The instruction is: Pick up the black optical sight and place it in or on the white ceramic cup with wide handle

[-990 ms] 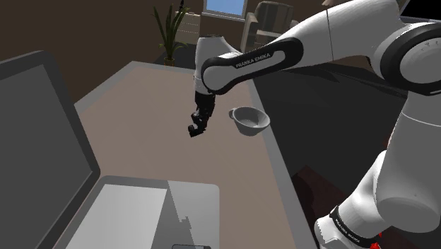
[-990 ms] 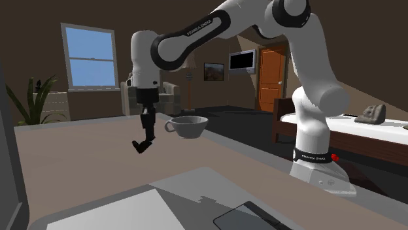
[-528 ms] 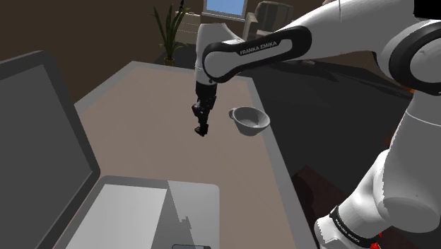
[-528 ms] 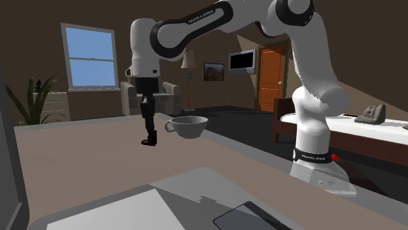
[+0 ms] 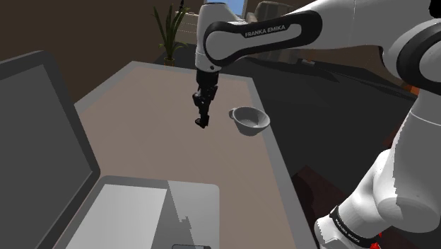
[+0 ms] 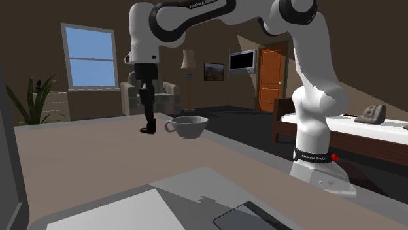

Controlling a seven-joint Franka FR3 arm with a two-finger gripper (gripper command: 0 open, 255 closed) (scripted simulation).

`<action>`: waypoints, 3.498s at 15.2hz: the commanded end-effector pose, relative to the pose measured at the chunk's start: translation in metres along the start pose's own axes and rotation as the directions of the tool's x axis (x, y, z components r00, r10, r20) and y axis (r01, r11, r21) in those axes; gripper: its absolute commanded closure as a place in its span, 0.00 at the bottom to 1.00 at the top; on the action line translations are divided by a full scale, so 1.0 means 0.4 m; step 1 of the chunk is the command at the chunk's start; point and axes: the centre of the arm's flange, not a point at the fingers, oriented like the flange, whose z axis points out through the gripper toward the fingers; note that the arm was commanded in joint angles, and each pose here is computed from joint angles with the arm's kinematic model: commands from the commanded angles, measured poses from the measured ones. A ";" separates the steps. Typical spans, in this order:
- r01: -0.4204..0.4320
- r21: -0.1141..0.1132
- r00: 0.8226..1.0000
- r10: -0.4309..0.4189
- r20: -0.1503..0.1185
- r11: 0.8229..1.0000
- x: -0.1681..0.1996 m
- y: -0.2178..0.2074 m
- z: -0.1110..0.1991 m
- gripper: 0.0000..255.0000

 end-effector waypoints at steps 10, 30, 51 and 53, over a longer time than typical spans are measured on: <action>0.000 0.000 1.000 0.000 0.000 1.000 -0.083 0.103 -0.088 1.00; 0.000 0.000 1.000 0.000 0.000 1.000 -0.407 0.505 -0.060 1.00; 0.000 0.000 1.000 0.000 0.000 1.000 -0.405 0.506 0.093 0.00; 0.000 0.000 1.000 0.000 0.000 1.000 -0.405 0.506 0.093 0.00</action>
